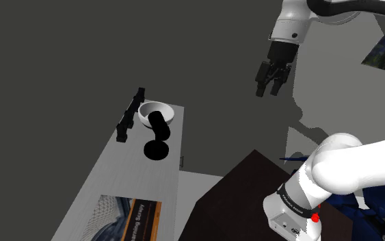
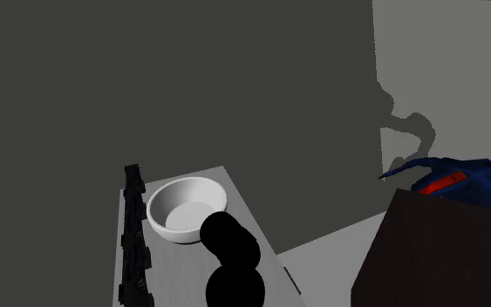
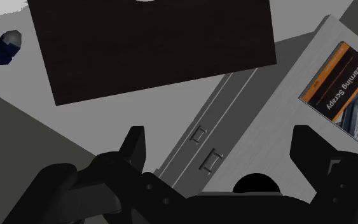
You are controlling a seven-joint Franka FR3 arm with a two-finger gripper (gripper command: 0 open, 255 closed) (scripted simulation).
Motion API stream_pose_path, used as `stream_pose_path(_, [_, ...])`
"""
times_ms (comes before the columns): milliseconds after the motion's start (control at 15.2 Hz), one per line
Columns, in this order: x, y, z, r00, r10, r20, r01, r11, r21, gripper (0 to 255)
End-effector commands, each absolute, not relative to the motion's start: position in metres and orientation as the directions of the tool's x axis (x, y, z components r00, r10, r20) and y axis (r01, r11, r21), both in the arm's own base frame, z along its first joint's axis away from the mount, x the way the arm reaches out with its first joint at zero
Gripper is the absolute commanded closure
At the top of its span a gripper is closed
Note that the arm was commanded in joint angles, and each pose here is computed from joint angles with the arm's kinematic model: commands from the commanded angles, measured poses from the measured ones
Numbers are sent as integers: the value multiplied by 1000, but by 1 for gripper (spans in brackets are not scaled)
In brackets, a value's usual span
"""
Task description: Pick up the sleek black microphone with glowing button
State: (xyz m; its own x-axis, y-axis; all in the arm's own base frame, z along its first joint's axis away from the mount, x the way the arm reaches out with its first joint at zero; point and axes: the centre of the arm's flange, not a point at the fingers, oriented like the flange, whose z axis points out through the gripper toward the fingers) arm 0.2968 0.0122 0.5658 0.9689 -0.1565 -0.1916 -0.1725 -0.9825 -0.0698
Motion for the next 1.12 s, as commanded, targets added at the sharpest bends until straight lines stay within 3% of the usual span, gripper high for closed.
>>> stream_pose_path(0, [297, 12, 566, 969, -156, -192, -172, -983, -70, 0])
stream_pose_path(1056, [445, 136, 465, 976, -200, -86, -190, -975, 115, 0])
